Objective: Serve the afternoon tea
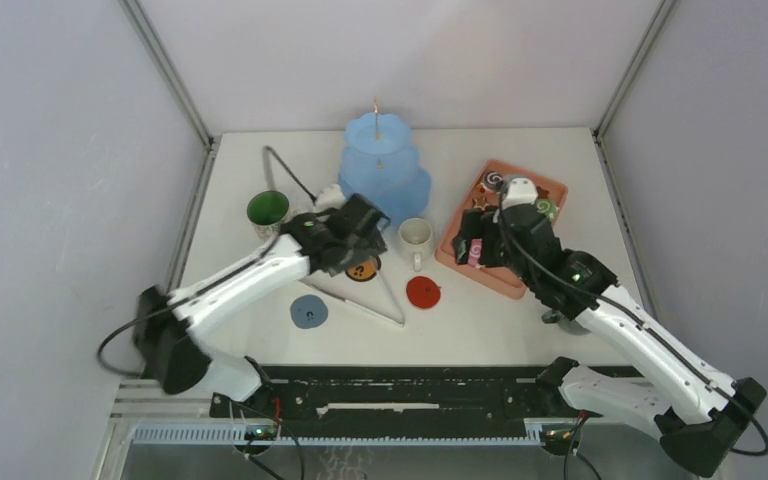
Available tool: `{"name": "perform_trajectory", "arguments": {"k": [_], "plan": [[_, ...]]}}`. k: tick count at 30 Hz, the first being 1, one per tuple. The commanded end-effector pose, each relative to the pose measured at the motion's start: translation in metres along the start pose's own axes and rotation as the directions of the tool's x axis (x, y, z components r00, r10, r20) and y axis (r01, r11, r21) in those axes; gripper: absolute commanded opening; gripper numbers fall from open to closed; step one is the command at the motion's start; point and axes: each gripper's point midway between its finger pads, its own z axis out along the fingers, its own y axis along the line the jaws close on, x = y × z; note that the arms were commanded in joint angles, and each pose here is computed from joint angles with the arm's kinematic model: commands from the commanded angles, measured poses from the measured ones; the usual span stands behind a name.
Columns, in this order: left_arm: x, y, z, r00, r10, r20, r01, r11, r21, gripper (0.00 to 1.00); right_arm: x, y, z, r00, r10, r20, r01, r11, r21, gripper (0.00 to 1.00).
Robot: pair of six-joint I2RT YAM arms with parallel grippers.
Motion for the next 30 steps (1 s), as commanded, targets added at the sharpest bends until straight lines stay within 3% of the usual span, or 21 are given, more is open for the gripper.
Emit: {"name": "perform_trajectory", "arguments": {"k": [1,3,7,10,13,18,24,30], "plan": [[-0.068,0.026,-0.060,0.982,-0.033,0.187,-0.001,0.984,0.176,0.83,-0.001,0.062,-0.006,0.992,-0.100,0.076,0.113,0.975,-0.191,1.00],[-0.082,0.050,-0.068,0.974,-0.060,0.217,0.014,0.978,0.209,0.86,0.009,0.090,-0.004,0.990,-0.123,0.073,0.138,0.956,-0.260,1.00],[-0.104,0.110,-0.084,0.942,-0.088,0.323,0.043,0.988,0.146,0.93,0.038,0.143,0.004,0.977,-0.204,0.064,0.214,0.908,-0.360,1.00],[-0.112,0.146,-0.092,0.914,-0.087,0.396,0.062,0.995,0.076,0.97,0.067,0.171,0.010,0.982,-0.178,-0.062,0.129,0.875,-0.466,1.00],[-0.109,0.166,-0.091,0.899,-0.103,0.426,0.091,0.995,0.049,0.98,0.105,0.175,0.035,0.956,-0.252,-0.151,0.167,0.890,-0.424,1.00],[-0.087,0.171,-0.072,0.894,-0.187,0.407,0.153,0.981,0.116,0.99,0.132,0.170,0.064,0.936,-0.305,-0.173,0.238,0.915,-0.325,1.00],[-0.075,0.151,-0.069,0.927,-0.110,0.358,0.037,0.978,0.205,0.99,0.155,0.175,0.091,0.910,-0.375,-0.178,0.304,0.894,-0.329,1.00],[-0.073,0.148,-0.065,0.933,-0.104,0.343,0.032,0.977,0.210,0.99,0.170,0.184,0.113,0.895,-0.423,-0.144,0.359,0.872,-0.331,1.00]]}}
